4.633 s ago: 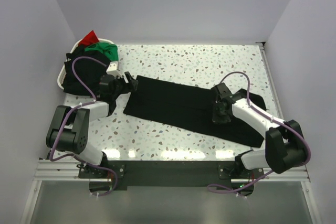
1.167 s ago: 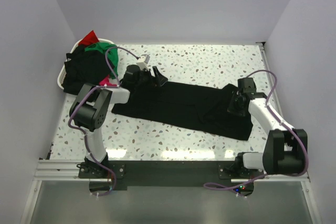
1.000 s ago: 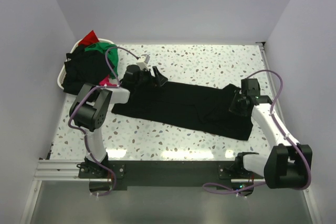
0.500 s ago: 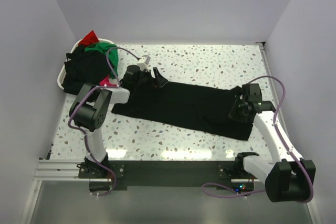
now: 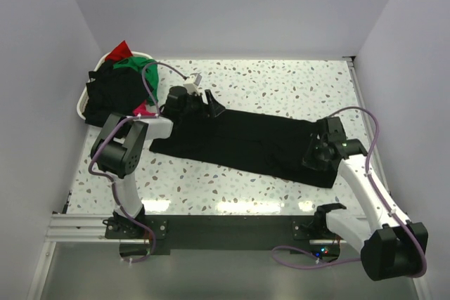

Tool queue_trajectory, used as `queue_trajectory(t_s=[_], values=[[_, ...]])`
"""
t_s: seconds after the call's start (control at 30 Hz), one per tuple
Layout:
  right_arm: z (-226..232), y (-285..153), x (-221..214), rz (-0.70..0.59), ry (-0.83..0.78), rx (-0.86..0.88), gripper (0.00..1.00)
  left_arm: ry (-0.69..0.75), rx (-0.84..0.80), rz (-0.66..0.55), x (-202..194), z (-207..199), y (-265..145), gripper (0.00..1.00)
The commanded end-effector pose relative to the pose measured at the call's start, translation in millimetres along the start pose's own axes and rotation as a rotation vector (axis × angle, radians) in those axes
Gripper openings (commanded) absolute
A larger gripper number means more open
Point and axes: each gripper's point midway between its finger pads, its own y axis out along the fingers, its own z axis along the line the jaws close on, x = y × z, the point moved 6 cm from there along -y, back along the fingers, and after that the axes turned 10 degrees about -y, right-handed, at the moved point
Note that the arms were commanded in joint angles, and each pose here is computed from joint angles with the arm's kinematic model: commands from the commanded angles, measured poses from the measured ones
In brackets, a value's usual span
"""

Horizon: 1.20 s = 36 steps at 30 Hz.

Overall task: Fold and stack the t-shirts
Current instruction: Fold the tshirt

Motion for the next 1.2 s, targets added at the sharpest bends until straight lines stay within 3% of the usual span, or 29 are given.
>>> queue_trajectory(t_s=[0.0, 0.03, 0.13, 0.2, 0.3, 0.63, 0.8, 1.17], values=[[-6.4, -5.7, -5.6, 0.001, 0.019, -0.085, 0.13, 0.053, -0.057, -0.041, 17.8, -19.9, -6.1, 0.79], [-5.1, -9.1, -2.4, -0.013, 0.019, -0.097, 0.27, 0.055, -0.057, -0.039, 17.3, -20.5, -6.3, 0.79], [-3.7, -19.4, 7.5, -0.059, 0.0, -0.132, 0.51, 0.058, -0.053, -0.038, 17.7, -20.1, -7.4, 0.79], [2.3, -22.1, 15.4, -0.095, -0.014, -0.113, 0.54, 0.063, -0.053, -0.042, 19.0, -21.2, -8.4, 0.79], [25.3, -18.5, 27.4, -0.139, -0.072, 0.014, 0.54, 0.074, -0.045, -0.049, 21.0, -22.0, -10.6, 0.8], [118.4, 41.6, 6.2, -0.038, -0.343, 0.227, 0.49, 0.088, -0.016, -0.053, 22.1, -17.6, -11.8, 0.8], [126.3, 65.1, -3.1, 0.009, -0.392, 0.16, 0.46, 0.092, -0.007, -0.052, 21.9, -15.2, -11.4, 0.8], [108.4, 70.7, -9.5, 0.011, -0.415, 0.018, 0.43, 0.078, 0.018, -0.051, 23.8, -1.9, -11.3, 0.8]])
